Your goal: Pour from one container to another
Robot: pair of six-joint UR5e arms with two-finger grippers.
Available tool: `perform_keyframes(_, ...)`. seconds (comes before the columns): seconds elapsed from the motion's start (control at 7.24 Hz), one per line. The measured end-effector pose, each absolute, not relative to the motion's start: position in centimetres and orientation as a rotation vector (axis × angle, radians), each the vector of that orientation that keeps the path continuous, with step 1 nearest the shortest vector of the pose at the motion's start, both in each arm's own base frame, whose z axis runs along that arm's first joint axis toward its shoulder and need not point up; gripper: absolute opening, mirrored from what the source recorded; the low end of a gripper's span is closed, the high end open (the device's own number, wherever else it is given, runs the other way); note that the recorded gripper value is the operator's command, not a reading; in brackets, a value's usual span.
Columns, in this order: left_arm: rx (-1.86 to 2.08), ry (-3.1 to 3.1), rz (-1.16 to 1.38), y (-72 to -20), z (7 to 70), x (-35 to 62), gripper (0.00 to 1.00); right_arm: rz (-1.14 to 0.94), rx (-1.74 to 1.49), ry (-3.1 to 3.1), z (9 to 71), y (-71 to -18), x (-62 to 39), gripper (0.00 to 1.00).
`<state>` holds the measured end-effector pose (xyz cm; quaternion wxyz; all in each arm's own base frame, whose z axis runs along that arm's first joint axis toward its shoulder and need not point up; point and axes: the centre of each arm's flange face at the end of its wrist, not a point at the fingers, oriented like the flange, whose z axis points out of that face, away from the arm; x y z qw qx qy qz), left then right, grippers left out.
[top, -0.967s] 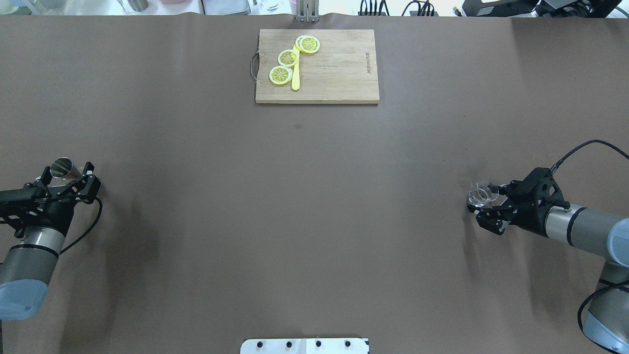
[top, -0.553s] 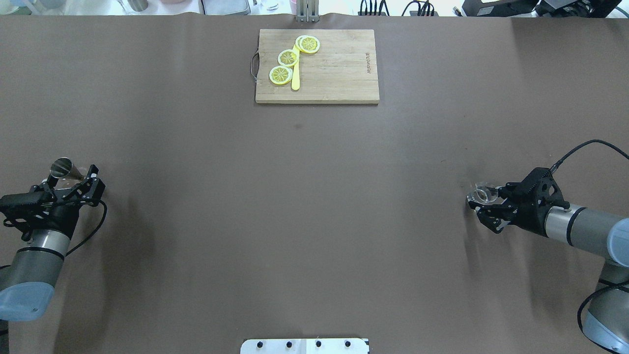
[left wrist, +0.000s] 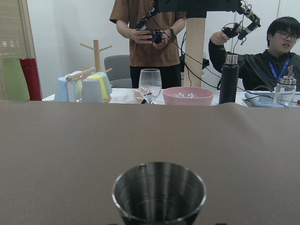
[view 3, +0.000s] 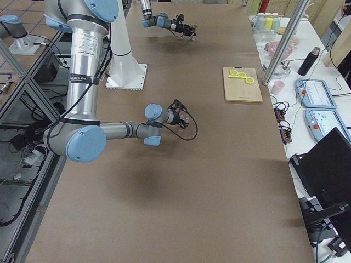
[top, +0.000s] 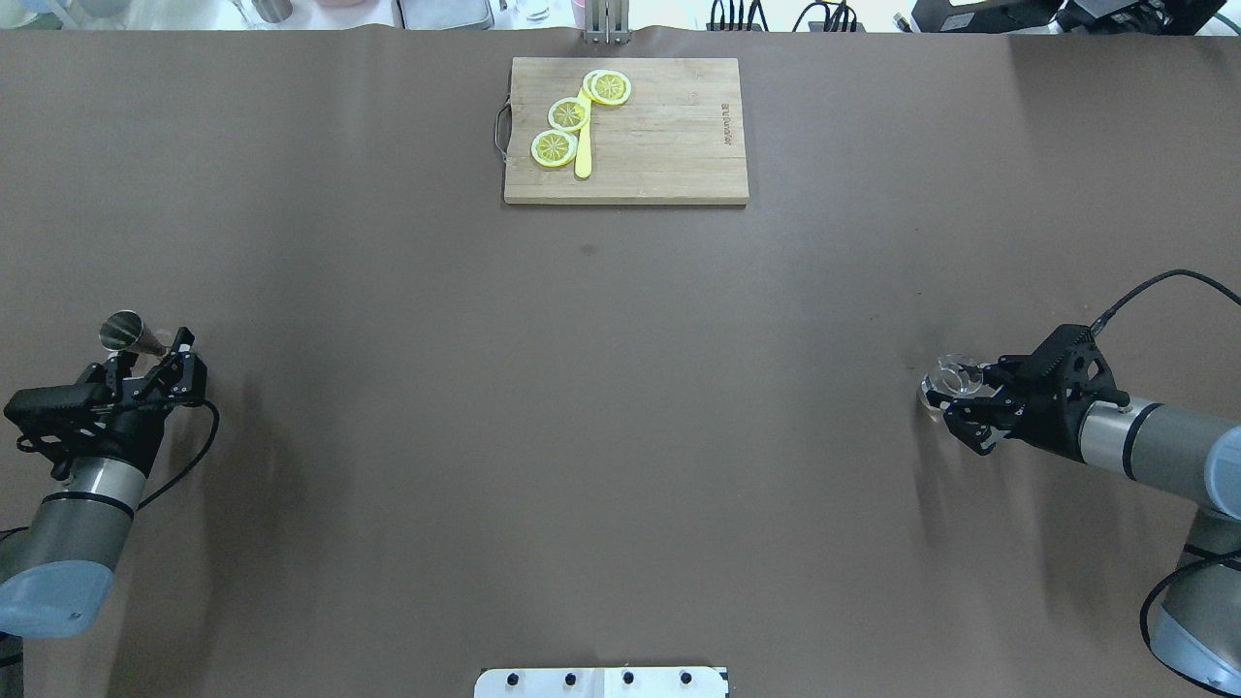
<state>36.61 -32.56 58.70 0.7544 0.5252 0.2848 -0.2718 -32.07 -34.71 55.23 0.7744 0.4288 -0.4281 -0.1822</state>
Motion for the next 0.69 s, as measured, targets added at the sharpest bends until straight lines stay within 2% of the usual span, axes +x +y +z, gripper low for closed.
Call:
perform_keyframes(0.28,1.143,0.622,-0.591,-32.6,58.8,36.8,0.47,-0.415,0.891,-0.961,54.9,-36.7,-29.3,0.00)
perform_keyframes(0.55,1.143,0.618,-0.591,-32.6,59.1,36.8,0.46,-0.439,0.864,-0.992,52.4,-42.1,-22.9,0.00)
perform_keyframes(0.69,1.144,0.615,-0.591,-32.6,59.4,36.8,0.36,-0.466,0.873,-1.001,50.6,-44.5,-17.3,0.00)
